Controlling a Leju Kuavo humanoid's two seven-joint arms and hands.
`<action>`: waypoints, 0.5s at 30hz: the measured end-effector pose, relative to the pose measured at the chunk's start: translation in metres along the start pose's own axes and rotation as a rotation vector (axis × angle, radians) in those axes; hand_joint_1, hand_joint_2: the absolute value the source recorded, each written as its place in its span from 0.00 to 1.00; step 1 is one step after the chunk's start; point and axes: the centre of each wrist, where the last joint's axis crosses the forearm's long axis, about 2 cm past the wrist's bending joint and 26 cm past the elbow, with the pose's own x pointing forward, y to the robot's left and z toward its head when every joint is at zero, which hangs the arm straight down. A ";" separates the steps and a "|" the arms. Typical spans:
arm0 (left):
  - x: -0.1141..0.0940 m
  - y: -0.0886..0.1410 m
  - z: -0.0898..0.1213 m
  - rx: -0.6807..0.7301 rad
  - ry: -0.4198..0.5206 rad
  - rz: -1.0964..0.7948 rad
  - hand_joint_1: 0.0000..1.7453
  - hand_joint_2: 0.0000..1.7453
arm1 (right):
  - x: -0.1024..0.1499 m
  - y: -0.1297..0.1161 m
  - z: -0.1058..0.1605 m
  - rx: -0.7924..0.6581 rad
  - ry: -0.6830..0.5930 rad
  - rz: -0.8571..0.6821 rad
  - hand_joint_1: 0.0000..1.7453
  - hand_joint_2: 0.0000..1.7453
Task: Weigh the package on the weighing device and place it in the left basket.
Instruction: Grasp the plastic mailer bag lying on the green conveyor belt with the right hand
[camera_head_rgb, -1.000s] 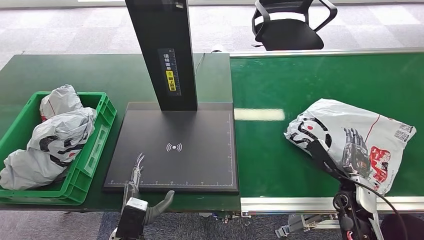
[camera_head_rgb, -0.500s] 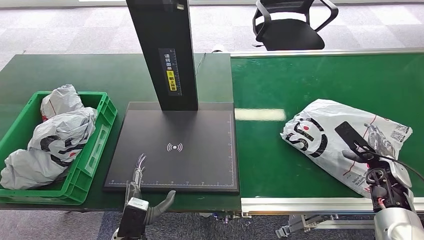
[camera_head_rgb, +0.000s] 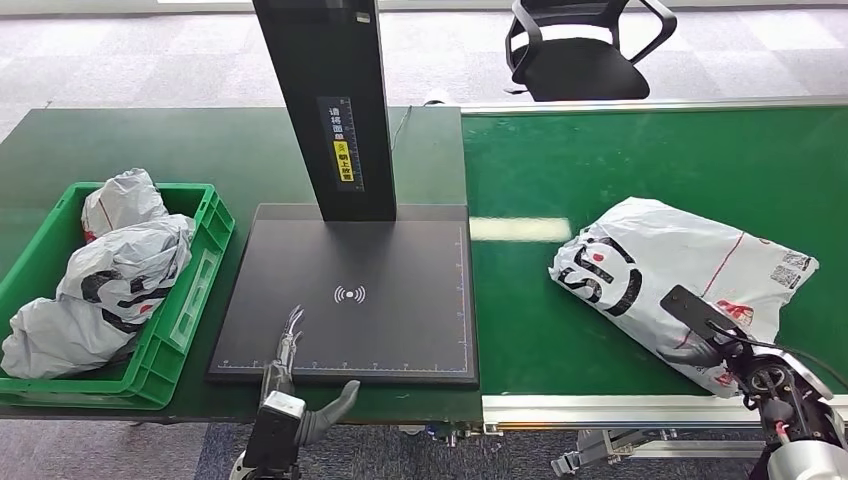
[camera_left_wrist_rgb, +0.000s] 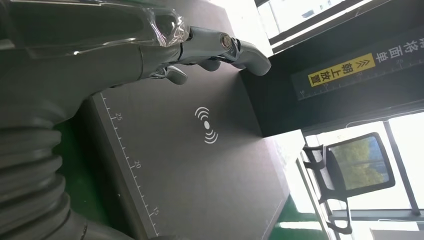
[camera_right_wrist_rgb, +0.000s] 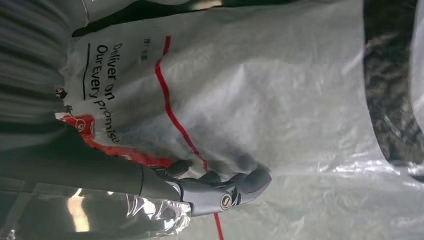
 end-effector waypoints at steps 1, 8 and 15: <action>-0.001 0.000 -0.001 -0.001 -0.002 0.003 0.00 1.00 | -0.001 0.000 0.001 0.028 0.013 0.006 0.00 1.00; -0.004 -0.002 -0.004 -0.001 0.006 0.013 0.00 1.00 | 0.017 -0.003 -0.010 0.113 0.178 0.154 0.91 1.00; -0.005 -0.003 -0.004 -0.001 0.006 0.014 0.00 1.00 | 0.025 -0.004 -0.014 0.123 0.181 0.186 1.00 1.00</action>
